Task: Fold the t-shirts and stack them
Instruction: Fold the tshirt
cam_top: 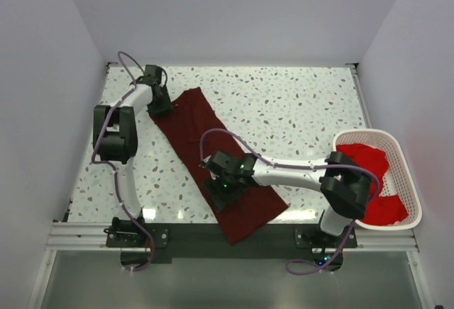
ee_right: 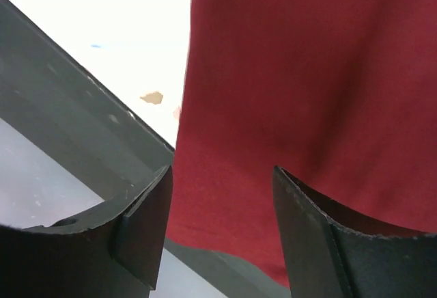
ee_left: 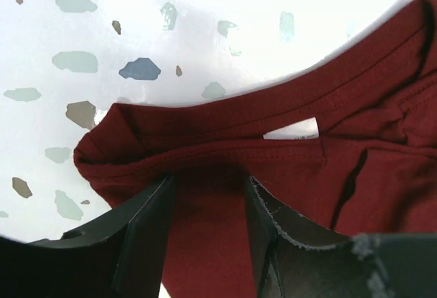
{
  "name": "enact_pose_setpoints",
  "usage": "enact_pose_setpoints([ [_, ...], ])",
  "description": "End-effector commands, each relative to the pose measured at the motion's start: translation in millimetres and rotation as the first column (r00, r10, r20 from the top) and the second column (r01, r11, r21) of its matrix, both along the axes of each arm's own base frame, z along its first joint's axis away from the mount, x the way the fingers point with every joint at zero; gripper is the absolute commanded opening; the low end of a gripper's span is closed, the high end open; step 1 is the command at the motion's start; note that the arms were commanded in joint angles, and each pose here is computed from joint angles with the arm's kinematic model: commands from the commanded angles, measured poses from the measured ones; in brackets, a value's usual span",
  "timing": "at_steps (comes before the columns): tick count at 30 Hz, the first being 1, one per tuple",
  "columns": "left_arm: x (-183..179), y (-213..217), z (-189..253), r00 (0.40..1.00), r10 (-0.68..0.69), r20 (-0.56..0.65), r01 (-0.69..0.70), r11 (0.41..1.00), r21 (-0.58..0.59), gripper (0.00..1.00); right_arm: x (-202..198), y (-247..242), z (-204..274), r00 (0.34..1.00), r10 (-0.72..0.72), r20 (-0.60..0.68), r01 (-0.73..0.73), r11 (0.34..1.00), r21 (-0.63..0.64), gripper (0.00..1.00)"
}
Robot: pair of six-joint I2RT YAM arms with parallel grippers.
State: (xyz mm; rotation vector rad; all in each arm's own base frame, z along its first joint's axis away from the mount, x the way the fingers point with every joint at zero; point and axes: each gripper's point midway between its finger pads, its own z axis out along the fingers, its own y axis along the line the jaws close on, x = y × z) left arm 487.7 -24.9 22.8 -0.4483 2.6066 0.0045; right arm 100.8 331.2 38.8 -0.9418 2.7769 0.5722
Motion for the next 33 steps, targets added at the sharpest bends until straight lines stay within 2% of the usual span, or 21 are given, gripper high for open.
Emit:
enact_pose_setpoints([
  [1, 18.3, -5.3, 55.7, 0.990, -0.050, 0.130, 0.053, 0.998, -0.017, 0.51, 49.7, 4.9, 52.6, 0.988, -0.020, 0.153, 0.018, 1.000, 0.016, 0.64],
  [2, 18.7, -4.5, 72.6, 0.986, -0.042, 0.162, 0.046, 0.999, -0.019, 0.55, 61.7, 7.7, 59.5, 0.983, -0.019, 0.183, 0.015, 1.000, 0.027, 0.63],
  [3, 15.7, -2.6, 109.4, 0.973, -0.028, 0.230, 0.034, 0.999, -0.020, 0.59, 76.6, 19.2, 75.6, 0.976, -0.022, 0.217, 0.006, 0.997, 0.073, 0.63],
  [5, 7.2, 3.5, 145.9, 0.955, -0.003, 0.296, 0.005, 1.000, -0.004, 0.69, 108.0, 22.6, 78.9, 0.971, -0.022, 0.238, -0.001, 0.995, 0.097, 0.61],
  [6, -5.3, 7.6, 180.7, 0.931, 0.015, 0.365, -0.016, 1.000, 0.000, 0.73, 122.9, 36.7, 91.3, 0.966, -0.026, 0.257, -0.015, 0.988, 0.155, 0.61],
  [10, -55.6, 31.9, 234.9, 0.860, 0.095, 0.501, -0.133, 0.990, 0.040, 0.89, 185.3, 60.7, 99.1, 0.951, -0.063, 0.302, -0.019, 0.965, 0.260, 0.56],
  [11, -66.9, 34.7, 239.2, 0.847, 0.107, 0.520, -0.149, 0.988, 0.038, 1.00, 195.2, 67.3, 98.1, 0.949, -0.068, 0.306, -0.021, 0.960, 0.278, 0.55],
  [12, -87.8, 37.3, 243.3, 0.823, 0.116, 0.556, -0.160, 0.987, 0.031, 1.00, 215.5, 78.8, 96.7, 0.943, -0.084, 0.323, -0.020, 0.952, 0.307, 0.54],
  [15, -126.3, 41.9, 232.9, 0.790, 0.151, 0.595, -0.191, 0.982, 0.005, 1.00, 247.1, 103.1, 102.8, 0.927, -0.105, 0.361, -0.042, 0.925, 0.379, 0.49],
  [17, -145.6, 40.8, 206.2, 0.802, 0.153, 0.577, -0.185, 0.983, -0.003, 1.00, 264.0, 112.6, 84.5, 0.930, -0.113, 0.350, -0.036, 0.919, 0.393, 0.47],
  [18, -156.6, 40.6, 209.7, 0.783, 0.166, 0.600, -0.190, 0.981, -0.024, 1.00, 279.0, 120.8, 90.6, 0.921, -0.136, 0.366, -0.039, 0.901, 0.432, 0.46],
  [19, -162.8, 39.0, 203.5, 0.785, 0.163, 0.598, -0.181, 0.983, -0.030, 1.00, 286.2, 124.5, 71.7, 0.928, -0.139, 0.346, -0.026, 0.902, 0.431, 0.46],
  [20, -170.6, 39.2, 186.5, 0.798, 0.159, 0.581, -0.179, 0.984, -0.023, 1.00, 293.4, 131.8, 72.0, 0.927, -0.145, 0.345, -0.030, 0.890, 0.454, 0.45],
  [21, -177.1, 40.2, 187.8, 0.789, 0.151, 0.596, -0.176, 0.984, -0.017, 1.00, 302.3, 135.3, 68.5, 0.924, -0.163, 0.344, -0.020, 0.881, 0.472, 0.45],
  [22, -180.9, 39.5, 182.8, 0.792, 0.140, 0.594, -0.165, 0.986, -0.012, 1.00, 309.0, 135.8, 46.3, 0.933, -0.180, 0.311, 0.015, 0.885, 0.466, 0.45],
  [26, -187.3, 34.6, 161.5, 0.810, 0.097, 0.578, -0.121, 0.993, 0.003, 1.00, 337.9, 139.0, 26.5, 0.927, -0.255, 0.274, 0.092, 0.865, 0.494, 0.47],
  [33, -180.7, 24.5, 136.0, 0.866, 0.042, 0.499, -0.054, 0.999, 0.010, 1.00, 399.4, 81.8, -20.4, 0.855, -0.494, 0.159, 0.385, 0.810, 0.442, 0.52],
])
